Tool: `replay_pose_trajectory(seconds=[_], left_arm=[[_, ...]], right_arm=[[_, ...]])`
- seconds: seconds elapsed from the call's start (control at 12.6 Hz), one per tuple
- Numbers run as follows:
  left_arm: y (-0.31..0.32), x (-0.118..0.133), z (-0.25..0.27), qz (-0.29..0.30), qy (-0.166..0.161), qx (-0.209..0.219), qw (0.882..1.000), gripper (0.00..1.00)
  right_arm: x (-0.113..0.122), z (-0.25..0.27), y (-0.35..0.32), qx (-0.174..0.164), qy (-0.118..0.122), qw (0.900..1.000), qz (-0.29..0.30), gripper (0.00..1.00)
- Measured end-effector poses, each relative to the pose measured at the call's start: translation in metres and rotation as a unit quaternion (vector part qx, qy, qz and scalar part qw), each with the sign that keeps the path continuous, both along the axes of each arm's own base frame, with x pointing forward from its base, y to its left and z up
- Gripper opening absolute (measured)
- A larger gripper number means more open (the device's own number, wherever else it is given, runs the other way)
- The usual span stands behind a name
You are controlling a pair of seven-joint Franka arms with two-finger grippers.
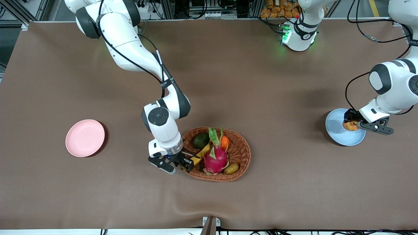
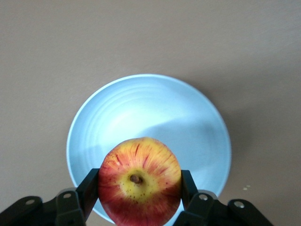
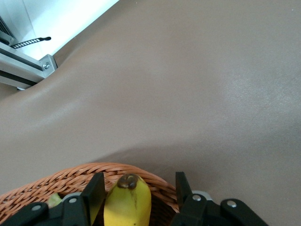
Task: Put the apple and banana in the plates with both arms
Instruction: 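Lower the apple onto the blue plate while the right gripper grasps the banana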
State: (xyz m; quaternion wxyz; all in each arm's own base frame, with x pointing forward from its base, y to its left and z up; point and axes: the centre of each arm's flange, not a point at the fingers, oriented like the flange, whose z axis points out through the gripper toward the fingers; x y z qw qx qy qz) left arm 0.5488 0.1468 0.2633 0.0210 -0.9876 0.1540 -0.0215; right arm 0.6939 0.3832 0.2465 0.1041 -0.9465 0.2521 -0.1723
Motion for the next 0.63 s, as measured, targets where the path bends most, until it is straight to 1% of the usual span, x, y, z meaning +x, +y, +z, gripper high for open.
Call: replay_pose_trajectory(seconds=[0.16, 0.32, 0.4, 0.63], left_arm=[[0.004, 0.0, -0.01, 0.002, 0.0, -0.001, 1.0, 0.73], [0.002, 0.0, -0.017, 0.0, 0.002, -0.004, 1.0, 0.73], [0.002, 0.0, -0.02, 0.001, 0.001, -0.005, 1.0, 0.73], [0.007, -0.003, -0.033, 0.006, 0.008, -0.009, 1.0, 0.73]], right_arm=[[-0.001, 0.001, 0.003, 0.003, -0.001, 1.0, -0.003, 0.69], [-0.001, 0.003, 0.005, 0.005, -0.002, 1.0, -0.004, 0.64], [-0.001, 0.004, 0.006, 0.006, -0.002, 1.0, -0.004, 0.59], [-0.001, 0.004, 0.006, 0.006, -0.002, 1.0, -0.004, 0.59]])
